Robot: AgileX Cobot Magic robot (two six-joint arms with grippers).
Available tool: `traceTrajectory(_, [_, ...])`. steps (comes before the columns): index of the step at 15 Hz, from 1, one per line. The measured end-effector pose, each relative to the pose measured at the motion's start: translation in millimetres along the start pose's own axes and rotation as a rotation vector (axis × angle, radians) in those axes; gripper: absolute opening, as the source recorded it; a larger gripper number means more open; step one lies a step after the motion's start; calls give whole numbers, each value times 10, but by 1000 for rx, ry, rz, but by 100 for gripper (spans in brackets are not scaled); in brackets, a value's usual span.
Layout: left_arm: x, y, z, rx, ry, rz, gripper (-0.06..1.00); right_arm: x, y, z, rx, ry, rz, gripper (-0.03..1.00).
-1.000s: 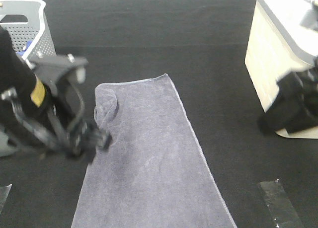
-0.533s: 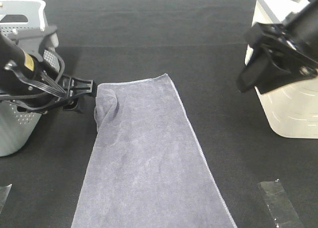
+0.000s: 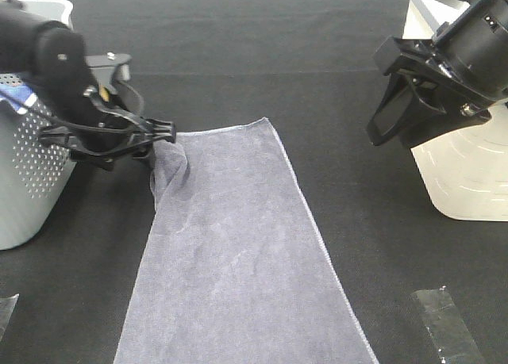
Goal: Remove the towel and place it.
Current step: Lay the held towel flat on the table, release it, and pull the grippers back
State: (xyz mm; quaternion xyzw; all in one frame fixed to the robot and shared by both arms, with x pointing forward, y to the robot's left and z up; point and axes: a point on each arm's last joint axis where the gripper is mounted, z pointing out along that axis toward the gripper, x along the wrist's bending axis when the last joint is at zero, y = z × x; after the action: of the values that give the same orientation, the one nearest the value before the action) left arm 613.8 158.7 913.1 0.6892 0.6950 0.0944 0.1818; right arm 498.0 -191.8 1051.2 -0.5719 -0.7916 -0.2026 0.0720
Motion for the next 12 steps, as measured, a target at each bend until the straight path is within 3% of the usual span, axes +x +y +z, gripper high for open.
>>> traceTrajectory(4, [-60, 141, 234, 99, 40, 20, 57, -2, 0, 0, 0, -2, -1, 43])
traceTrajectory(12, [-37, 302, 107, 138, 85, 59, 57, -6, 0, 0, 0, -7, -4, 43])
